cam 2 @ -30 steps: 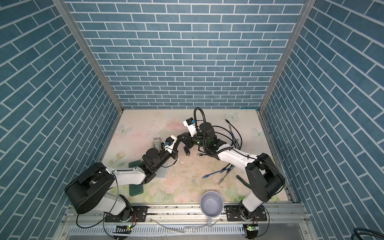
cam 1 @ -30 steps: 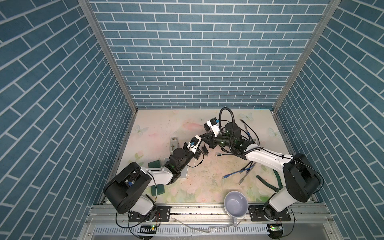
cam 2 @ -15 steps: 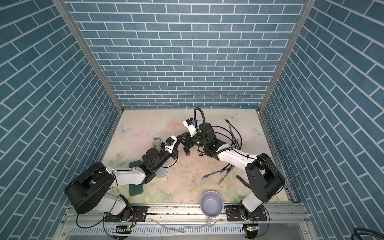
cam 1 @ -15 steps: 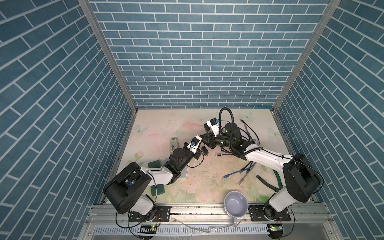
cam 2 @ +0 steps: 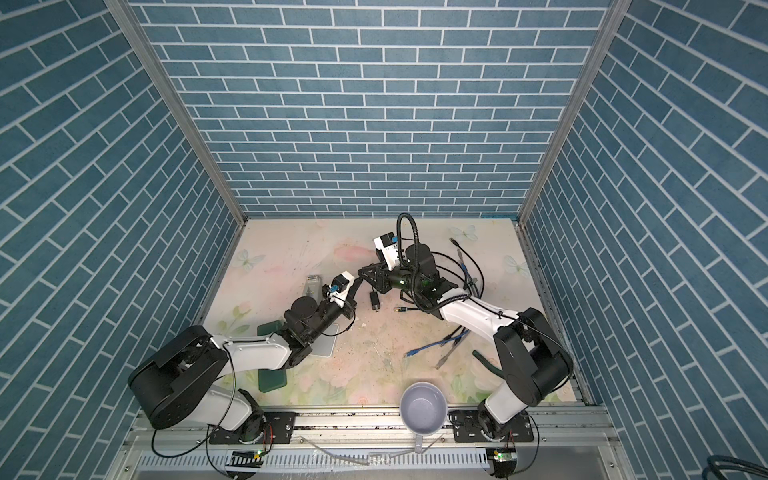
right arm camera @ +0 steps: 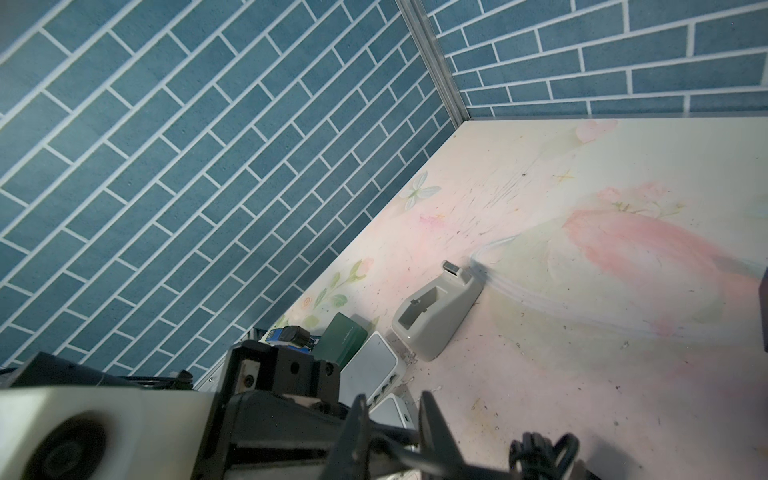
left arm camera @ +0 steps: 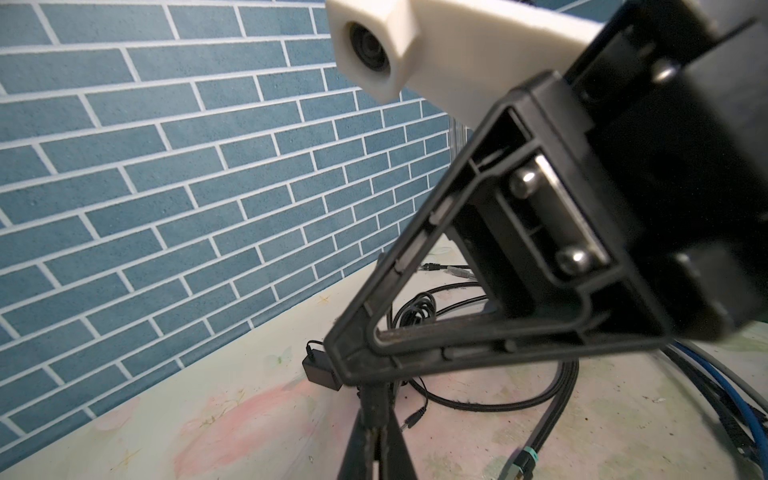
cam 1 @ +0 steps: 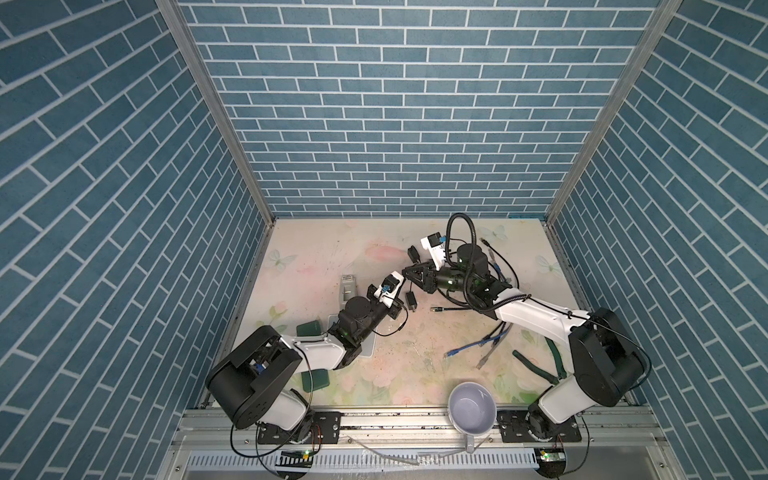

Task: Insert the plug into the switch port

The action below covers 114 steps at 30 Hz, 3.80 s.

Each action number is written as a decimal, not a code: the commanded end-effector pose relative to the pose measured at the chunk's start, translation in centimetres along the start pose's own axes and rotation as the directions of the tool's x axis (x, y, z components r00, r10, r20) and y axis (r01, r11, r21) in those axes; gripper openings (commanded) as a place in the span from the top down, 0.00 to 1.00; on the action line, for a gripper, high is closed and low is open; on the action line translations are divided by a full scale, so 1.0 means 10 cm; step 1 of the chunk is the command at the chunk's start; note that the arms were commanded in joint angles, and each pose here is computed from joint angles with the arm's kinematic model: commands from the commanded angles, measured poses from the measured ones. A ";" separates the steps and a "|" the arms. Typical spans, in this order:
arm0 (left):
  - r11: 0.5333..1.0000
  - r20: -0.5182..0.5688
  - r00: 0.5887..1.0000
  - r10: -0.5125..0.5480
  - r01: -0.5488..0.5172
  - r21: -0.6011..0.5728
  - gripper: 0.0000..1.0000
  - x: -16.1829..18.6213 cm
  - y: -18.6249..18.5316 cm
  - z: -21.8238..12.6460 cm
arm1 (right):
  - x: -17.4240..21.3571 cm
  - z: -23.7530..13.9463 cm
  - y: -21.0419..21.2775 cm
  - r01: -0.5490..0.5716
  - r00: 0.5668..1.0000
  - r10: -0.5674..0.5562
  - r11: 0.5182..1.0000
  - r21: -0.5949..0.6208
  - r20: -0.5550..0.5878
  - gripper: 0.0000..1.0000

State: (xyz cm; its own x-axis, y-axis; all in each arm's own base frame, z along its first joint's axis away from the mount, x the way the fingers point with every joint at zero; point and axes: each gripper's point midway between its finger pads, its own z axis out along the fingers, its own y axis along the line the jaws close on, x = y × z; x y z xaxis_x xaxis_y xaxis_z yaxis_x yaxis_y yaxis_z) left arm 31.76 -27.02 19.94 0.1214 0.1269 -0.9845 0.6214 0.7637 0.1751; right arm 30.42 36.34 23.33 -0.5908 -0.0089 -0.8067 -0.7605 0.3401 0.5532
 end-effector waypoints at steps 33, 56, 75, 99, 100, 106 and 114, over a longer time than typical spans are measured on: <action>0.940 -0.636 0.701 -0.322 0.158 -0.302 0.00 0.80 0.26 -0.72 | 0.18 -0.27 -0.52 0.141 0.986 -0.103 0.935 0.326 -0.131 1.00; 0.818 -0.766 0.293 -0.573 0.269 -0.509 0.05 1.57 -0.10 -1.44 | 0.38 -0.32 -0.57 0.151 0.978 -0.092 0.933 0.327 -0.187 1.00; 0.848 -0.821 0.220 -0.527 0.205 -0.489 0.27 1.91 -0.16 -1.37 | 0.40 -0.27 -0.57 0.122 0.981 -0.066 0.942 0.313 -0.183 1.00; 0.954 -0.400 0.889 -0.223 0.282 0.097 0.47 0.43 -0.35 -0.47 | 0.09 -0.39 -0.38 0.058 0.997 -0.047 0.984 0.168 -0.068 1.00; 0.961 -0.384 0.903 -0.196 0.254 0.109 0.47 0.40 -0.34 -0.45 | 0.08 -0.40 -0.35 0.062 0.996 -0.053 0.986 0.156 -0.066 1.00; 0.972 -0.235 0.971 -0.051 0.103 0.213 0.44 0.16 -0.41 -0.38 | 0.03 -0.45 -0.13 0.099 0.995 -0.097 0.994 0.056 -0.038 1.00; 0.943 -0.107 0.990 0.096 -0.056 0.329 0.44 0.06 -0.59 -0.21 | -0.11 -0.65 0.05 0.129 0.991 -0.130 0.991 0.045 0.023 1.00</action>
State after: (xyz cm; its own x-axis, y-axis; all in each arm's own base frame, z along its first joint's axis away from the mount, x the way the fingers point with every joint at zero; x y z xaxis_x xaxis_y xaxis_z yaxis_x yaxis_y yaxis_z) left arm 26.89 -28.34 15.74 -0.0855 0.3052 -0.9484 0.8050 0.5821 0.1147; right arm 29.63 31.00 23.72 -0.5157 -0.0759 -0.8534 -0.7975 0.4066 0.4458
